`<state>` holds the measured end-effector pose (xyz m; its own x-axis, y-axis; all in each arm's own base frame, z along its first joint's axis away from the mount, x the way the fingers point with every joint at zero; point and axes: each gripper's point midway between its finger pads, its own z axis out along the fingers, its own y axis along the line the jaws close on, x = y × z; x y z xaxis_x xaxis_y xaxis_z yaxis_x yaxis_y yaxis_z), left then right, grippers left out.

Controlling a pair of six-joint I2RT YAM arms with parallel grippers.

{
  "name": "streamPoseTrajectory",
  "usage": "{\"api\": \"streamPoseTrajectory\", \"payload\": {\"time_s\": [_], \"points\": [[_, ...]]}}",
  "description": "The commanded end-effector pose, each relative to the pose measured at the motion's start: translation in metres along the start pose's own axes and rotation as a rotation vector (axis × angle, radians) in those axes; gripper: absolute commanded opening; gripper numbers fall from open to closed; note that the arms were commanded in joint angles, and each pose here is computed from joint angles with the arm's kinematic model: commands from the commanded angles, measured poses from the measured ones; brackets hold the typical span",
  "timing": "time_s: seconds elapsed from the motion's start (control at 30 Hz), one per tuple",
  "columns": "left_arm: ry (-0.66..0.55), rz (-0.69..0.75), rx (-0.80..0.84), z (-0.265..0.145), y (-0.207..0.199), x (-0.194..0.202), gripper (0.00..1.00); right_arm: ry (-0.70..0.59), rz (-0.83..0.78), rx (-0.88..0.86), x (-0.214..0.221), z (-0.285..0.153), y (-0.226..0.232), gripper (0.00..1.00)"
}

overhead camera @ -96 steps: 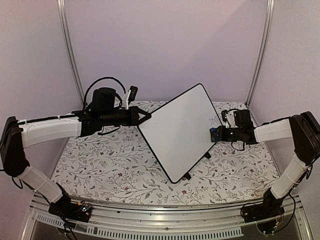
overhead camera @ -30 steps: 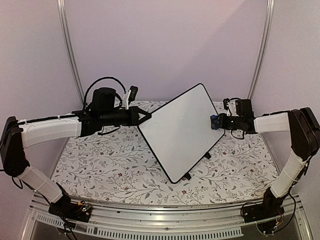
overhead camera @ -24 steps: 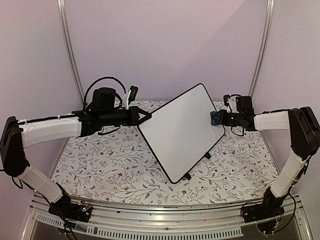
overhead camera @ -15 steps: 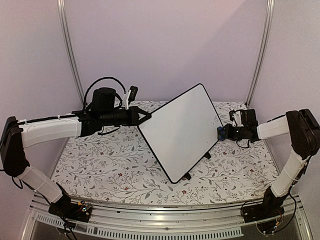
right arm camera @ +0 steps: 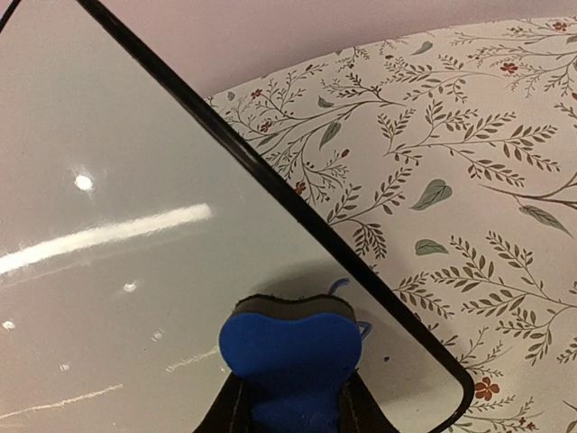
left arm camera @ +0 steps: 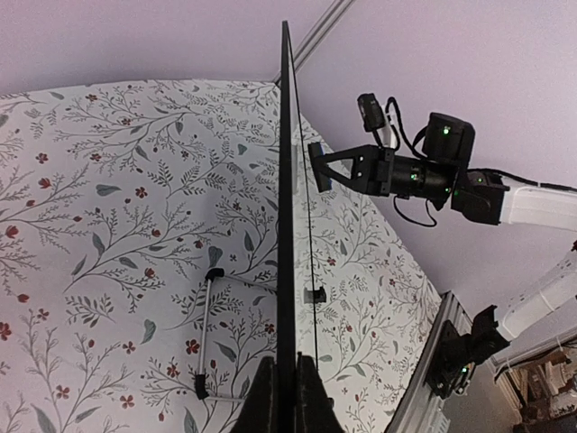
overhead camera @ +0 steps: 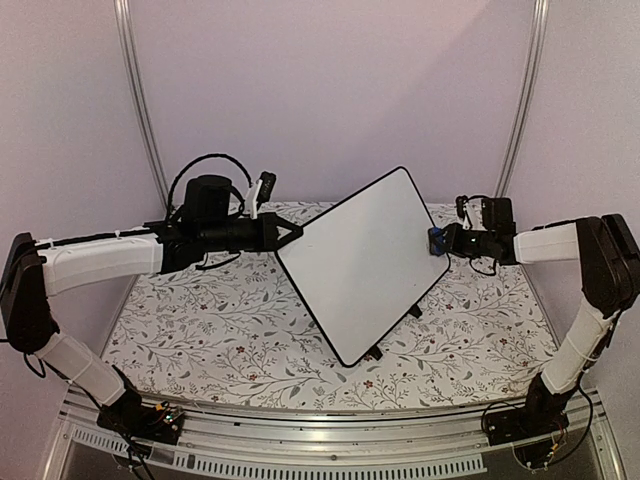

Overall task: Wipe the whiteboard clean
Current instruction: Erase the whiteboard at the center of the board.

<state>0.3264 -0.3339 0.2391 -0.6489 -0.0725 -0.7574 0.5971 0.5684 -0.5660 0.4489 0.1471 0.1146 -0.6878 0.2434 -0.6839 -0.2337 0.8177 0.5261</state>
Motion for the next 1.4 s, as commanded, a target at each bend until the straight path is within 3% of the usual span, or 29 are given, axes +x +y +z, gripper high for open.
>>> {"api": "streamPoseTrajectory", "payload": {"time_s": [0.0,0.37,0.77,1.17,1.37], "points": [[0.039,0.085,0.102,0.0,-0.029,0.01,0.0,0.009,0.005,-0.011,0.0,0.003,0.004,0.16],[0.038,0.083,0.109,-0.001,-0.031,0.01,0.0,0.117,0.012,0.028,0.076,-0.003,-0.008,0.16],[0.034,0.085,0.103,-0.001,-0.03,0.009,0.0,0.049,-0.028,-0.005,0.008,0.02,0.015,0.15],[0.031,0.086,0.103,-0.002,-0.031,0.008,0.0,0.151,0.02,0.047,0.089,-0.001,-0.014,0.15],[0.032,0.085,0.105,-0.002,-0.031,0.008,0.0,0.108,0.018,0.046,0.071,-0.001,-0.01,0.15]]}}
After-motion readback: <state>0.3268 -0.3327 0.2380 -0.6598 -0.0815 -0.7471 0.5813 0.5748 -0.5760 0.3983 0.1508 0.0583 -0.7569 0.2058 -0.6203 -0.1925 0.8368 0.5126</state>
